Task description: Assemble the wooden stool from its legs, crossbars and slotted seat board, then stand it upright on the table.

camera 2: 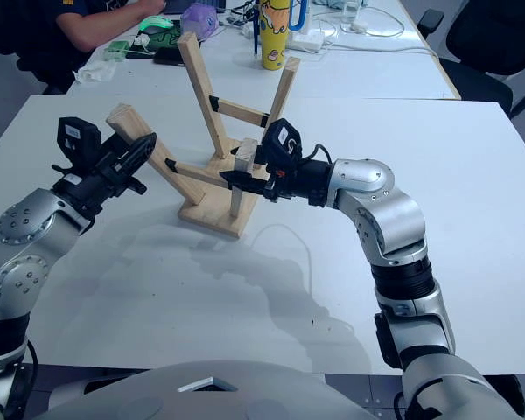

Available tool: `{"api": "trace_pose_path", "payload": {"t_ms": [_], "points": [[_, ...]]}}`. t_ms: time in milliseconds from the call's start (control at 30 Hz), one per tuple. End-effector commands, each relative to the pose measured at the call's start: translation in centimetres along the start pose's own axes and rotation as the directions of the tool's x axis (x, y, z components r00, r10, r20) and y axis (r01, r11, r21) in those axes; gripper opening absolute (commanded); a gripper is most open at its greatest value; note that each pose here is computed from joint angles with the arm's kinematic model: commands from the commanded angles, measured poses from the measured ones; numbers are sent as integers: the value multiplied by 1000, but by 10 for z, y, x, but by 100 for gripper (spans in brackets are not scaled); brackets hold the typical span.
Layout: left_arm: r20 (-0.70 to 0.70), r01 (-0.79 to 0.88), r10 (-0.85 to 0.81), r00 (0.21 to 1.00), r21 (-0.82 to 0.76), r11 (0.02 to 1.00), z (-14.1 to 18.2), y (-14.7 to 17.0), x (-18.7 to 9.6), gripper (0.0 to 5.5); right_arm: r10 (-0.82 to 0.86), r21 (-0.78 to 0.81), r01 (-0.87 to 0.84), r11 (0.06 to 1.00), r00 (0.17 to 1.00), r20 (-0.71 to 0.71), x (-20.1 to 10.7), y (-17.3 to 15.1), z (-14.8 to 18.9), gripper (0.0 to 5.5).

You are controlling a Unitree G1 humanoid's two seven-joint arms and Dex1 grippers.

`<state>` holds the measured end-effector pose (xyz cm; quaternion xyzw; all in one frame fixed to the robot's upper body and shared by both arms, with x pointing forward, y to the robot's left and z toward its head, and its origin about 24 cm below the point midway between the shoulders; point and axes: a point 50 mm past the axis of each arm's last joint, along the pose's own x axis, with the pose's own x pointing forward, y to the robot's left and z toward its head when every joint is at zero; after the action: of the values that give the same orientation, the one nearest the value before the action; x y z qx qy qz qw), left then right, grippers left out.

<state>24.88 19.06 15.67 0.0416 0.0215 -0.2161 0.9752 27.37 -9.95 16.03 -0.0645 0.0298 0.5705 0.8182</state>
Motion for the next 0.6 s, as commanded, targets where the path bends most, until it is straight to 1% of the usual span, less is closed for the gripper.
{"api": "trace_pose_path", "payload": {"t_ms": [33,167,267,333,367,467,500,600], "points": [[-558,247,-333,760,-225,942,-123,-60,-36,124,56,170,-34,985,991,-124,6,13,-57,208],[-577,231,-320,751,-224,947,-135,-61,-39,124,77,167,-50,985,984,-162,7,24,-73,206],[-606,241,-334,722,-233,942,-147,-67,-48,124,101,189,-64,980,976,-193,10,31,-83,205],[-603,237,-331,726,-232,943,-151,-68,-49,124,103,211,-62,976,976,-189,10,32,-87,205],[-587,229,-318,745,-223,947,-150,-67,-46,124,94,216,-54,975,979,-179,11,31,-87,205],[-451,173,-232,862,-169,970,-127,-53,-27,124,43,212,-16,977,991,-124,13,22,-80,205],[-394,150,-195,898,-142,978,-114,-46,-19,124,16,211,5,978,995,-99,14,17,-76,205],[-223,83,-92,971,-53,995,-72,-26,0,124,-46,208,50,977,999,-24,17,6,-63,205]]}}
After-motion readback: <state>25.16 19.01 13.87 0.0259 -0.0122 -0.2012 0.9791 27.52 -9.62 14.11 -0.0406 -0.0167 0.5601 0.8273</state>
